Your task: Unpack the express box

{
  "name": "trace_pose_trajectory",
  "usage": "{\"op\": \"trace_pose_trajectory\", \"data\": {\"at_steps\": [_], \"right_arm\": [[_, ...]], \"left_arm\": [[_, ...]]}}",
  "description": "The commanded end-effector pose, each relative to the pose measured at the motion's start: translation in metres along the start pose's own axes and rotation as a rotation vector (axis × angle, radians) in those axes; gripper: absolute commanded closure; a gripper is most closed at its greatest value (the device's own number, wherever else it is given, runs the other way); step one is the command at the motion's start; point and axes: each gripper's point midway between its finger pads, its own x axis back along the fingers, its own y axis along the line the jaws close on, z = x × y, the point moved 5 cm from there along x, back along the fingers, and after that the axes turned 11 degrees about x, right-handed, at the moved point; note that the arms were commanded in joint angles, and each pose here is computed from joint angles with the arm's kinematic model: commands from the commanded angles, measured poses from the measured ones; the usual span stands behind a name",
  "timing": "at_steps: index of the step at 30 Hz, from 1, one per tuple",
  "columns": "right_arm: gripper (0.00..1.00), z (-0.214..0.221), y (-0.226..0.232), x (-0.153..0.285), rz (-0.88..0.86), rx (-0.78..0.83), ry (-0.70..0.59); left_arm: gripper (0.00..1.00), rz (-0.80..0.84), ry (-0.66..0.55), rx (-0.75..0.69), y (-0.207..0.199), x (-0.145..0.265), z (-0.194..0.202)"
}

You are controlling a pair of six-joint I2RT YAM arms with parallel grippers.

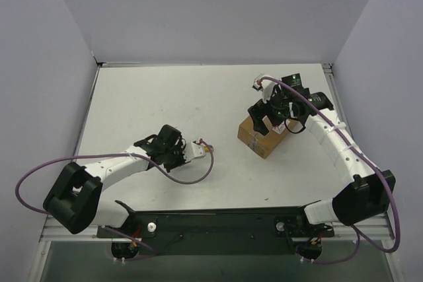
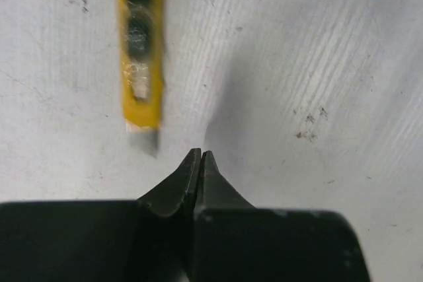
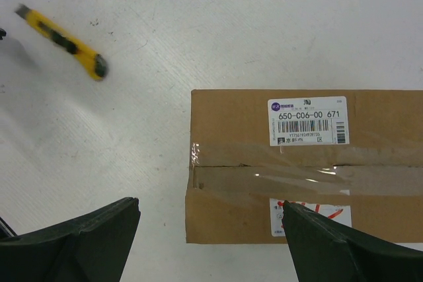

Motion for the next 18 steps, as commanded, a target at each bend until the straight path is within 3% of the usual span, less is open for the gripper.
{"op": "trace_pose_trajectory", "data": {"at_steps": [1, 8, 9, 12, 13, 15, 18], "right_arm": [[0.07, -0.024, -0.002, -0.004, -0.037, -0.010, -0.058], [0.07, -0.034, -0.001, -0.017, -0.079, -0.033, -0.061], [0.07, -0.033, 0.000, -0.021, -0.088, -0.032, -0.058], [0.07, -0.034, 0.009, -0.033, -0.147, 0.039, -0.057], [0.08, -0.033, 0.013, -0.038, -0.176, 0.074, -0.058], [0.10, -0.033, 0.015, -0.050, -0.204, 0.223, -0.061], [0.14, -0.038, 0.017, -0.073, -0.262, 0.355, -0.078]], "left_arm": [[1.00, 0.058, 0.014, 0.044, -0.010, 0.007, 0.009], [0.98, 0.084, -0.106, 0.073, -0.012, 0.020, -0.013], [0.85, 0.091, -0.119, 0.089, -0.011, 0.021, -0.018], [0.67, 0.115, -0.151, 0.199, -0.001, 0.026, -0.031], [0.56, 0.107, -0.169, 0.256, 0.004, 0.031, -0.040], [0.51, 0.098, -0.177, 0.339, 0.017, 0.034, -0.041], [0.33, 0.067, -0.201, 0.430, 0.036, 0.045, -0.047]]}}
